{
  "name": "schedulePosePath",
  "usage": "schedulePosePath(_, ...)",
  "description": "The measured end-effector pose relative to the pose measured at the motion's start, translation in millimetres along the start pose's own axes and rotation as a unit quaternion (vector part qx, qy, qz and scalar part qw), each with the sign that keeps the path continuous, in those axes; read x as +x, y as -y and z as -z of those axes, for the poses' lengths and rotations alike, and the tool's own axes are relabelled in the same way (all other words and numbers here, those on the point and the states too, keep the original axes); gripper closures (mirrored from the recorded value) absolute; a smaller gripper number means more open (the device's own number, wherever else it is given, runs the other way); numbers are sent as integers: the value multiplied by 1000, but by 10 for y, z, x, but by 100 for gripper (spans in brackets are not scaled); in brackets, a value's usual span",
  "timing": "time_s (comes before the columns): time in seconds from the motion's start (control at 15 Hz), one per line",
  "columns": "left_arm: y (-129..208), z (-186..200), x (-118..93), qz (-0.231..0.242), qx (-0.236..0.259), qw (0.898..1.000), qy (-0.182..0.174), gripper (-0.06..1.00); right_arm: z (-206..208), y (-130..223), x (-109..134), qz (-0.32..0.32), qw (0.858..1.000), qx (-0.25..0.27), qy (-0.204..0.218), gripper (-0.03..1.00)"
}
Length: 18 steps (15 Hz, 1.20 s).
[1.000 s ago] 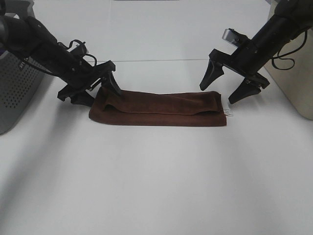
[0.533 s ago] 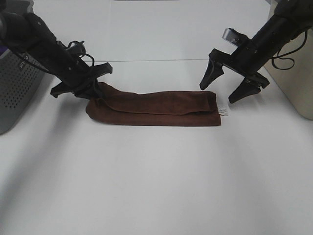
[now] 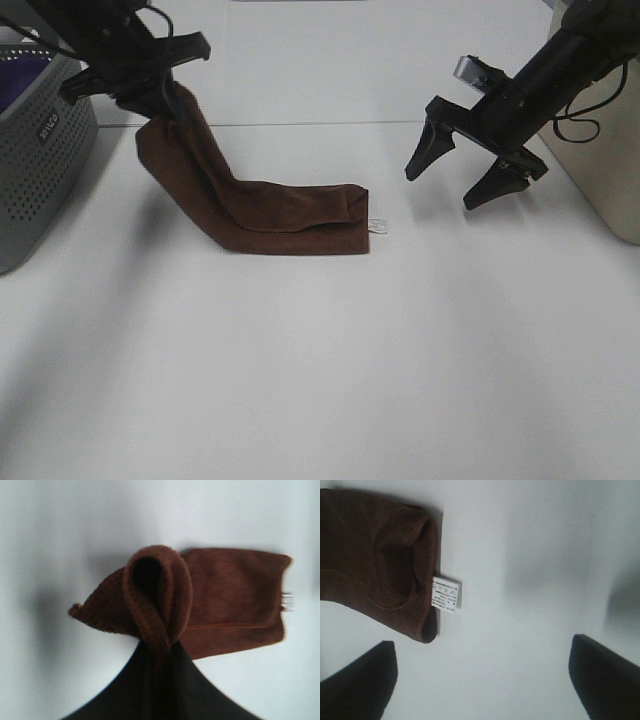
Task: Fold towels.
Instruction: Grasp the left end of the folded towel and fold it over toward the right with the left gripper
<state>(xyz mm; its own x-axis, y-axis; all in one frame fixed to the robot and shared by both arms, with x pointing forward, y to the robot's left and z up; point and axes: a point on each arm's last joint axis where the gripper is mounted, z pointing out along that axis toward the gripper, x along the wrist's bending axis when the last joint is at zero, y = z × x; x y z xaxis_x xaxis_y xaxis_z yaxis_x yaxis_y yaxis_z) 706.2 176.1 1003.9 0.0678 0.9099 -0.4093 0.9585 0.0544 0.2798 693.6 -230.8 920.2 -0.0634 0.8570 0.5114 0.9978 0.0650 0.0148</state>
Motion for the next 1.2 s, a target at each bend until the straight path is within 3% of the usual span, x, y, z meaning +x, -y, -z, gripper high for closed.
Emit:
schedulePosePath(0.13,5,-15,-335,-28,-9,999,36,91,0,-2,8,-2,1000,-1,-5,10)
schedulePosePath(0.4,146,-455,-701,-53,-6,997,52,91,1,-6,24,-5,1000,-3,-13,10)
schedulePosePath(0.67,268,-834,-921,-15,-16,998,59,89,3,-17,61,-13,999,-9,-34,10)
schedulePosePath(0.8,298,-908,-1022,28,-18,995,89,59,4,-18,65,-14,999,-9,-36,10)
schedulePosePath(1.0,292,-894,-1092,41,-19,991,128,23,4,-19,68,-15,999,-10,-38,10)
schedulePosePath(1.2,264,-881,-1095,-18,-38,990,135,17,11,-14,127,-8,997,-7,-70,10)
